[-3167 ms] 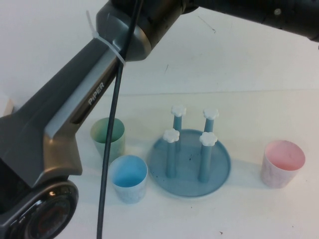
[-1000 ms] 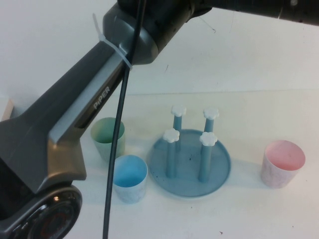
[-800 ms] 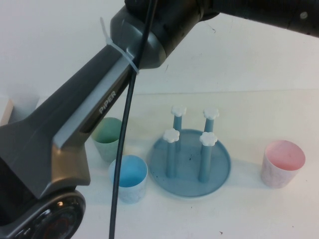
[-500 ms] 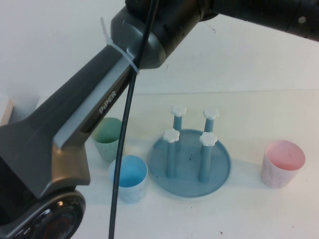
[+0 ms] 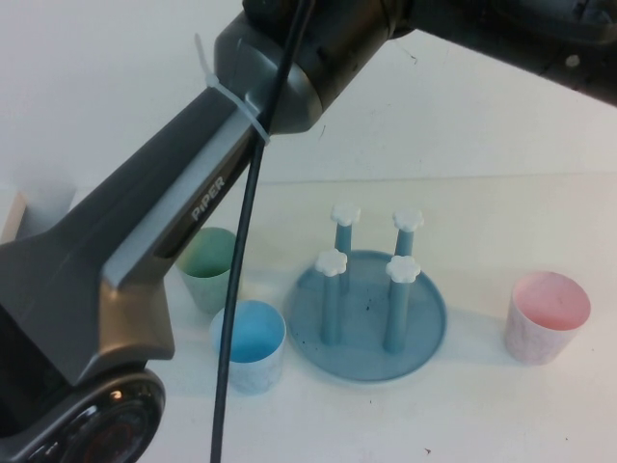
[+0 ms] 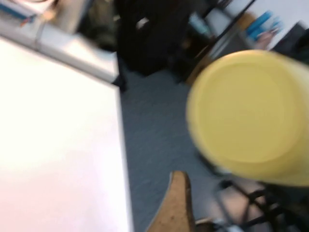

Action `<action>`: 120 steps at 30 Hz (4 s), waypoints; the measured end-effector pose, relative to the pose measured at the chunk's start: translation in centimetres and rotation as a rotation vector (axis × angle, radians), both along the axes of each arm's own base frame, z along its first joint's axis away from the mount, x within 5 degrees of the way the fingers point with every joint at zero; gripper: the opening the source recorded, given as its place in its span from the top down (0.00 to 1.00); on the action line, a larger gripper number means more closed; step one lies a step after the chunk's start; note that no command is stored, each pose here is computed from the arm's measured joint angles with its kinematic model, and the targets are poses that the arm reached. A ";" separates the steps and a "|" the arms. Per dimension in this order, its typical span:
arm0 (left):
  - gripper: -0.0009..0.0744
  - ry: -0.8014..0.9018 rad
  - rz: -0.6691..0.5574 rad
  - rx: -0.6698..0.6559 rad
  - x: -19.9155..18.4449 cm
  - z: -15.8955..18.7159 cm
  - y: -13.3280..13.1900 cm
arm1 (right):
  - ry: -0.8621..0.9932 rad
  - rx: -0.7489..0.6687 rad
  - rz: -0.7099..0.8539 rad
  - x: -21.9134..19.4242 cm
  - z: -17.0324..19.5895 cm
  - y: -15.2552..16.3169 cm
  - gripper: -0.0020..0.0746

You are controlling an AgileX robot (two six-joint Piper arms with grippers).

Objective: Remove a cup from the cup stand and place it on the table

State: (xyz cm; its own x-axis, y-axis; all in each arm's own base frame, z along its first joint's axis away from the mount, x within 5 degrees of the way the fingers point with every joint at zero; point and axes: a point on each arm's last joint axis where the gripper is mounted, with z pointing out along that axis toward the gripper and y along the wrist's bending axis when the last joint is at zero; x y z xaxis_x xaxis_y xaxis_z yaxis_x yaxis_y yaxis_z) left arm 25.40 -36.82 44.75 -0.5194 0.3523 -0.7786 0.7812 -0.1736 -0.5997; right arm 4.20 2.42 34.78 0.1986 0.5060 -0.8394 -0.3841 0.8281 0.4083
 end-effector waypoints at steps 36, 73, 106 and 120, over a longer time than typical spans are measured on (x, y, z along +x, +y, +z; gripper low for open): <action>0.99 -0.409 0.601 0.676 4.7 -2.5 5.9 | 0.676 -0.777 0.376 16.7 -1.5 1.3 0.95; 0.99 -0.323 0.550 0.783 -13.4 -10.0 23.0 | 0.934 -1.272 0.523 30.7 -9.0 10.8 0.95; 0.99 -0.395 0.765 0.423 -12.7 -8.7 22.5 | 0.871 -1.310 0.451 31.4 -8.4 10.6 0.46; 0.99 -0.656 0.932 0.150 -14.3 -7.9 25.4 | 0.622 -1.139 0.256 21.2 3.6 7.0 0.95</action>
State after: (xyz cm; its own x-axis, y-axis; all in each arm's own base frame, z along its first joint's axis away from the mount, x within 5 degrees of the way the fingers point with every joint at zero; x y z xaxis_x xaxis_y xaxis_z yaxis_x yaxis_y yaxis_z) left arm 11.15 -11.46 36.89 -0.1372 0.1558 -0.9782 0.7379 0.6749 0.0040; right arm 25.37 9.41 38.41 -0.3668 -0.5731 -0.7328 -0.5825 0.7557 -0.2994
